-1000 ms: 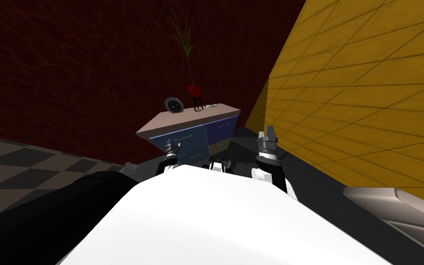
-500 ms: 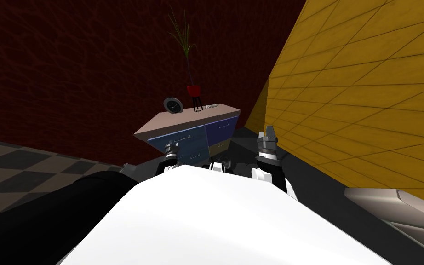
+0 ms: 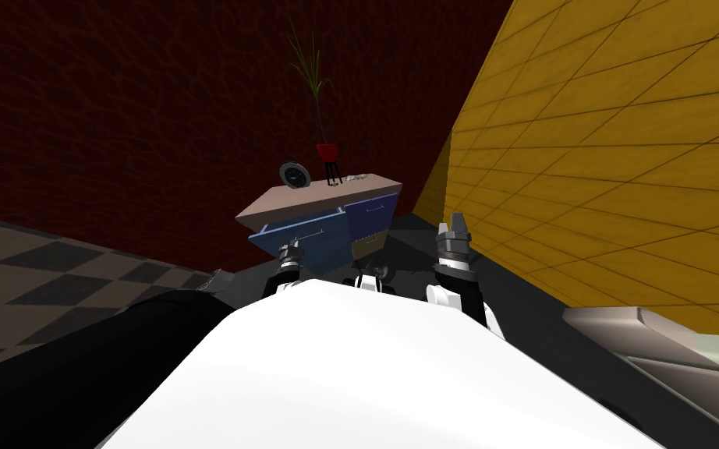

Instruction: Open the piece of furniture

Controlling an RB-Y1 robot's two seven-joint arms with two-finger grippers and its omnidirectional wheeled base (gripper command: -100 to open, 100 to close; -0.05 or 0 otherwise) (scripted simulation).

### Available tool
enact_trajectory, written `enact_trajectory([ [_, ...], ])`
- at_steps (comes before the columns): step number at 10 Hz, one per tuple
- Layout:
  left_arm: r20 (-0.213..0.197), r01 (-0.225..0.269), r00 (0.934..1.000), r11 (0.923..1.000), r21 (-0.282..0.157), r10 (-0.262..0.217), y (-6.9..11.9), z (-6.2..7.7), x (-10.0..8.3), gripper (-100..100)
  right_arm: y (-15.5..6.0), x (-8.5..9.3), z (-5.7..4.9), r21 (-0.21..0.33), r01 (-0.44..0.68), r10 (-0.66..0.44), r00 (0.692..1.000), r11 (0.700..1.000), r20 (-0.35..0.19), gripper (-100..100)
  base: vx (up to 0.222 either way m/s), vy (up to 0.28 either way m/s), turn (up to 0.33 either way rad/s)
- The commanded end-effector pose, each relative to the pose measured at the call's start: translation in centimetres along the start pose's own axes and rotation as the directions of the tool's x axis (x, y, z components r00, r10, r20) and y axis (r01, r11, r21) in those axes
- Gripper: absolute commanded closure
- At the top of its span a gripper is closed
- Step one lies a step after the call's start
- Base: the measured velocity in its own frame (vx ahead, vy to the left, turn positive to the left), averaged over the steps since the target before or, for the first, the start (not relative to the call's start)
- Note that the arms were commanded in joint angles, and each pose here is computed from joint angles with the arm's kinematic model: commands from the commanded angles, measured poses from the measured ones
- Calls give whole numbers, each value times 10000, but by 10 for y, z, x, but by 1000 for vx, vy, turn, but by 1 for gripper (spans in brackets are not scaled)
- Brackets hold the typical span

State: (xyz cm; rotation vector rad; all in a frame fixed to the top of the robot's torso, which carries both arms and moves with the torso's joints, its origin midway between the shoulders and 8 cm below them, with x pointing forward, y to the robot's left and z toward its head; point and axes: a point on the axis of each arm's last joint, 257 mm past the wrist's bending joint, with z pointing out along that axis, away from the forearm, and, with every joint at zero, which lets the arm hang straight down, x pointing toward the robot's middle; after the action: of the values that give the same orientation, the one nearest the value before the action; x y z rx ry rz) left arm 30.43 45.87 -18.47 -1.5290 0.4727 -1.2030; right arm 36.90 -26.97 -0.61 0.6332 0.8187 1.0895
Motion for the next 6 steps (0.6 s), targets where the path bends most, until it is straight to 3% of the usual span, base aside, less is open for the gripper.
enact_trajectory([
  [1,3,8,10000,10000,-45,-8,1,-2,0,100,0,0,0,2,3,-3,10000,10000,-1,0,-97,-65,3],
  [5,-14,3,10000,10000,-53,-3,1,-5,1,100,0,0,0,1,1,-1,10000,10000,0,0,-141,-99,11],
  [6,48,23,10000,9999,-118,-23,-8,-12,0,-100,0,0,0,3,3,-3,10000,10000,-1,0,8,-11,-3],
])
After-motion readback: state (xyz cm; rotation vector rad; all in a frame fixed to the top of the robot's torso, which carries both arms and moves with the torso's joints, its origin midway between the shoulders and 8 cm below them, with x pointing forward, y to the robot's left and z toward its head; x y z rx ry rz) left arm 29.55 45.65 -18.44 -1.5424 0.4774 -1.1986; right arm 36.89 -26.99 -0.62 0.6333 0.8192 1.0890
